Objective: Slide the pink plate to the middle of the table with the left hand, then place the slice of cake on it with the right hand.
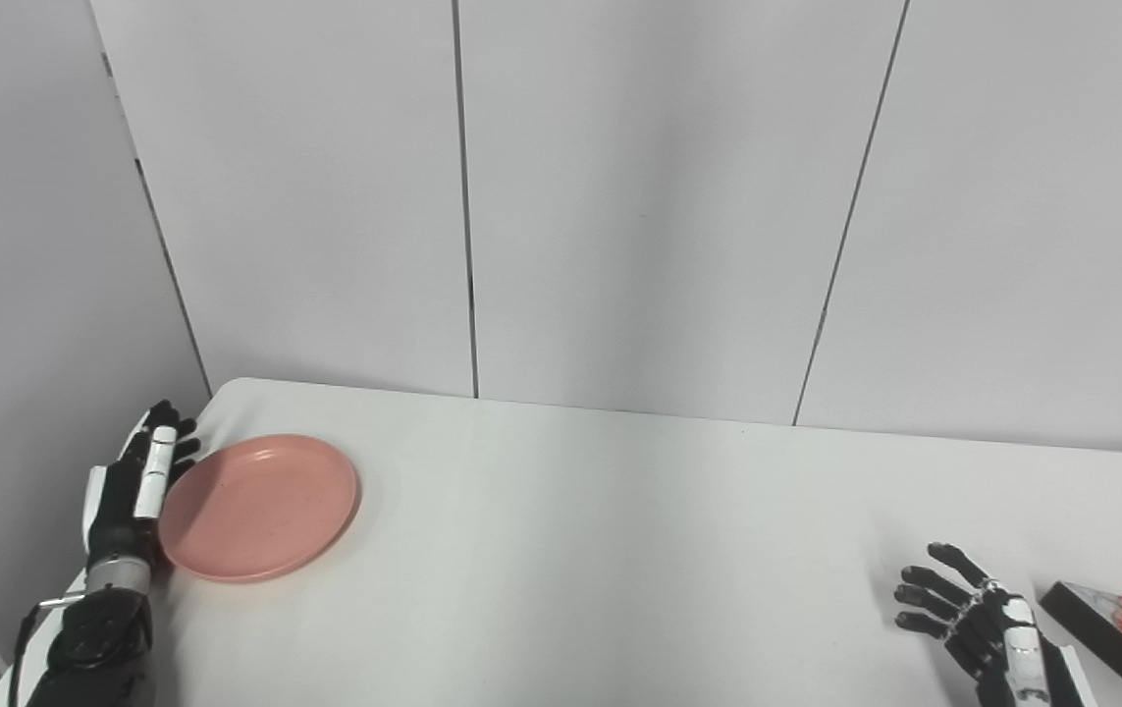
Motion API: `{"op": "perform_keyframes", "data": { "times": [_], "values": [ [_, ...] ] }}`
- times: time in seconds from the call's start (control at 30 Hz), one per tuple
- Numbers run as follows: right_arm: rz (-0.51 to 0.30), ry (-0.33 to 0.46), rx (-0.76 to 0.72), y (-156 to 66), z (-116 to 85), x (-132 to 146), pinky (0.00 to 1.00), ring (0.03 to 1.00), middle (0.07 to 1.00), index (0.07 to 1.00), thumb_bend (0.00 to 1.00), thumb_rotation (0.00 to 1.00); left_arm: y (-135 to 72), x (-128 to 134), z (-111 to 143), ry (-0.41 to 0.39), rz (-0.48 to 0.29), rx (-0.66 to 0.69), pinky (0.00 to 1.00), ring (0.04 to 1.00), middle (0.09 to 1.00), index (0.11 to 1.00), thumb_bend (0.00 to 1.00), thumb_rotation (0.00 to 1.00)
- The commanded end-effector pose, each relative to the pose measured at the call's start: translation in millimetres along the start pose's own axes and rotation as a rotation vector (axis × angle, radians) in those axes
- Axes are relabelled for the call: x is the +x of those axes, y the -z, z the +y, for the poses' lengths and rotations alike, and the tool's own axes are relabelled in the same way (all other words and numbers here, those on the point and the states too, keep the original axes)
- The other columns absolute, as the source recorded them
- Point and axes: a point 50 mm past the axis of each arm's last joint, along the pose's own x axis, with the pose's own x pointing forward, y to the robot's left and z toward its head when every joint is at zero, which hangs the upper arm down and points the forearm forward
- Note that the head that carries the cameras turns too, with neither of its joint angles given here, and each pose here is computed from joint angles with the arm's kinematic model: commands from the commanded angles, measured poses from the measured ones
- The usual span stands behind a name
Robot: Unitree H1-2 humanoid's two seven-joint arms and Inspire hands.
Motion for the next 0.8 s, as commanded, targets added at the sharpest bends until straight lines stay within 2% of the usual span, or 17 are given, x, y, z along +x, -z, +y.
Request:
{"op": "perform_keyframes", "data": {
  "times": [0.0,0.3,0.4,0.5,0.77],
  "values": [
    [0.190,0.038,0.052,45.1,6.7,-47.9,0.64,0.689,0.699,0.772,0.79,0.96,-12.0,6.0,-6.2,0.040,-0.052,0.021,0.78,0.801,0.821,0.892,0.72,0.96],
    [0.194,0.040,0.052,44.1,10.0,-47.6,0.63,0.680,0.692,0.768,0.79,0.95,-15.9,5.6,-14.7,0.068,-0.075,-0.017,0.75,0.788,0.827,0.909,0.70,0.95],
    [0.194,0.038,0.046,43.6,10.8,-47.4,0.63,0.681,0.693,0.768,0.78,0.95,-16.6,5.6,-18.5,0.065,-0.079,-0.004,0.72,0.759,0.803,0.891,0.72,0.95],
    [0.197,0.040,0.046,43.0,11.4,-47.3,0.63,0.682,0.693,0.766,0.78,0.95,-18.1,4.6,-24.8,0.059,-0.090,-0.005,0.73,0.765,0.798,0.879,0.76,0.95],
    [0.208,0.042,0.035,43.3,12.1,-45.9,0.63,0.676,0.690,0.763,0.77,0.96,-30.6,2.7,-53.0,0.143,-0.150,-0.034,0.73,0.802,0.823,0.874,0.76,0.95]
  ]
}}
